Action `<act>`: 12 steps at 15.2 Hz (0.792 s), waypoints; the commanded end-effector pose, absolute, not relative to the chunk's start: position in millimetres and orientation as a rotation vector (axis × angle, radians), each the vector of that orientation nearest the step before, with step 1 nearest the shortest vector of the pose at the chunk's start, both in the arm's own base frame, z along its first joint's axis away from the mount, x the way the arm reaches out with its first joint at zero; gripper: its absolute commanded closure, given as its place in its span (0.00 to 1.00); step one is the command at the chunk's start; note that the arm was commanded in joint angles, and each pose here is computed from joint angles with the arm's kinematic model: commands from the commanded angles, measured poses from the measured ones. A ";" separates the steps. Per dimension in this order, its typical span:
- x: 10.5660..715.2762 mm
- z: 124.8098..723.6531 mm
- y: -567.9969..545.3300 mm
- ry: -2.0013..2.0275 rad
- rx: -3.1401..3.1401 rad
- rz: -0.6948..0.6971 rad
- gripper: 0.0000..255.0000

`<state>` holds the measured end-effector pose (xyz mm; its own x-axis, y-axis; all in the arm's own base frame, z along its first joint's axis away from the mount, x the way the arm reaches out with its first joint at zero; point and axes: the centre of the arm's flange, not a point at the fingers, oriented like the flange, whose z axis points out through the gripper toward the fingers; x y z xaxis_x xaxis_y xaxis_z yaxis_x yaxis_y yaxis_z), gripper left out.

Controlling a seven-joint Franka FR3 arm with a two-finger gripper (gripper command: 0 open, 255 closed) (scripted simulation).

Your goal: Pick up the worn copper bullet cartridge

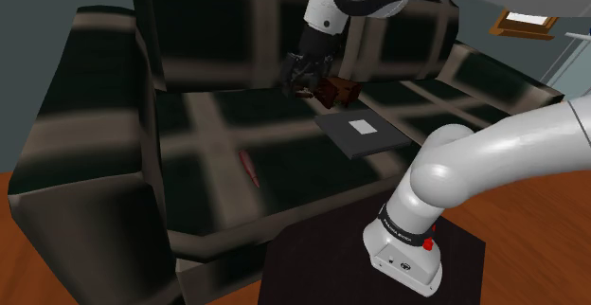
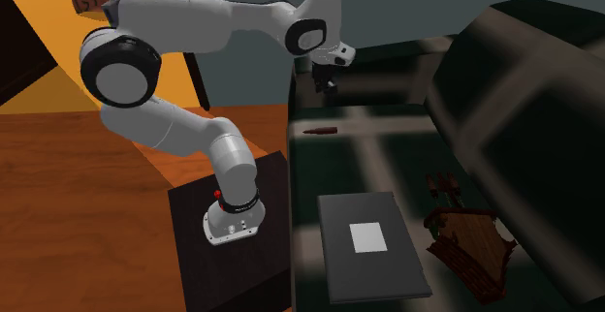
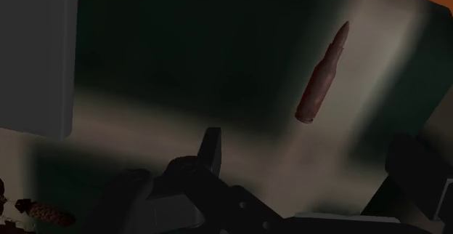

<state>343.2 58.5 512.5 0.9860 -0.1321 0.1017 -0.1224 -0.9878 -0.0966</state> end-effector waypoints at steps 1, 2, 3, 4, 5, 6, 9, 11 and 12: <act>350.2 489.2 72.5 0.252 -3.042 -0.158 0.00; 353.3 478.0 79.3 0.279 -3.042 -0.153 0.00; 356.4 466.7 86.0 0.306 -3.042 -0.148 0.00; 359.6 455.5 92.6 0.332 -3.042 -0.143 0.00; 362.9 444.2 99.2 0.359 -3.042 -0.139 0.00; 366.3 432.9 105.7 0.386 -3.042 -0.134 0.00; 376.7 398.8 124.7 0.466 -3.039 -0.119 0.00; 383.9 376.0 137.0 0.520 -3.036 -0.109 0.00; 387.6 364.5 143.1 0.547 -3.034 -0.104 0.00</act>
